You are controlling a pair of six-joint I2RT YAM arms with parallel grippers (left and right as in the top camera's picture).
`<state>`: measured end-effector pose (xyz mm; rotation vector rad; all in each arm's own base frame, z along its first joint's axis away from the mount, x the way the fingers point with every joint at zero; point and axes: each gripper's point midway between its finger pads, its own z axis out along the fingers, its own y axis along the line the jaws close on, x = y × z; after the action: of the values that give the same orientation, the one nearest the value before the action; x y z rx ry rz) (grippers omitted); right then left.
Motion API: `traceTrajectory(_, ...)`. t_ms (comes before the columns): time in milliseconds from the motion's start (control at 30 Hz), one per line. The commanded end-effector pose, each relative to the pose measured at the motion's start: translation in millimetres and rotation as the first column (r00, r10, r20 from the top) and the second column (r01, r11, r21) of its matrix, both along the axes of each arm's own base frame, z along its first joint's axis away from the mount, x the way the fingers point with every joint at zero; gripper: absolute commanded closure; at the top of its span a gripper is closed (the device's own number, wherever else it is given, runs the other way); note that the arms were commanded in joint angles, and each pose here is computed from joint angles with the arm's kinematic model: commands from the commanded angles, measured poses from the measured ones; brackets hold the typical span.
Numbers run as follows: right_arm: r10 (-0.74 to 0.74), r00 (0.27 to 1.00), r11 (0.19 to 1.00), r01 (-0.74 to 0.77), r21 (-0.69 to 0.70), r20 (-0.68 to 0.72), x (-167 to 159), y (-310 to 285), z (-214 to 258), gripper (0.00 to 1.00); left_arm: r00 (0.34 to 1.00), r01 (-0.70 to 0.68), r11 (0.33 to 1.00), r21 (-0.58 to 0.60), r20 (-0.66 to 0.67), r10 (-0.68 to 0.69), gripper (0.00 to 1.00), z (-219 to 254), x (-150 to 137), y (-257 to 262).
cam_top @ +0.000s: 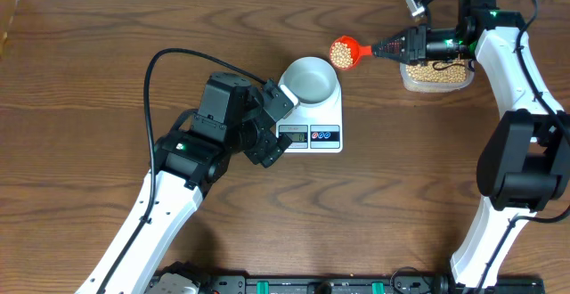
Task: Scoop item into bowl and weigh 50g on scale
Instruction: 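Carry the filled scoop leftward over the grey bowl on the scale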
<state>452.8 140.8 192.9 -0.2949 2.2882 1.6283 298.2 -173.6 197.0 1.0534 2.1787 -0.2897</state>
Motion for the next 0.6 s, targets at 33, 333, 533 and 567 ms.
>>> traceTrajectory(33, 0.033, 0.999, 0.999, -0.033, 0.038, 0.008, -4, 10, 2, 0.99, 1.0, 0.013, 1.0, -0.006, 0.005, -0.013, 0.14, 2, -1, -1)
traceTrajectory(333, 0.064, 0.998, 0.997, -0.064, -0.03, 0.005, -9, 29, -9, 0.99, 1.0, 0.013, 1.0, -0.006, 0.005, -0.013, 0.14, 2, -1, -1)
traceTrajectory(533, 0.088, 0.995, 0.99, -0.083, -0.112, 0.04, -8, 44, -21, 0.99, 1.0, 0.013, 1.0, -0.006, 0.005, -0.013, 0.14, 2, -1, -1)
traceTrajectory(567, 0.093, 0.995, 0.989, -0.086, -0.123, 0.048, -7, 47, -22, 0.99, 1.0, 0.013, 1.0, -0.006, 0.005, -0.013, 0.14, 2, -1, -1)
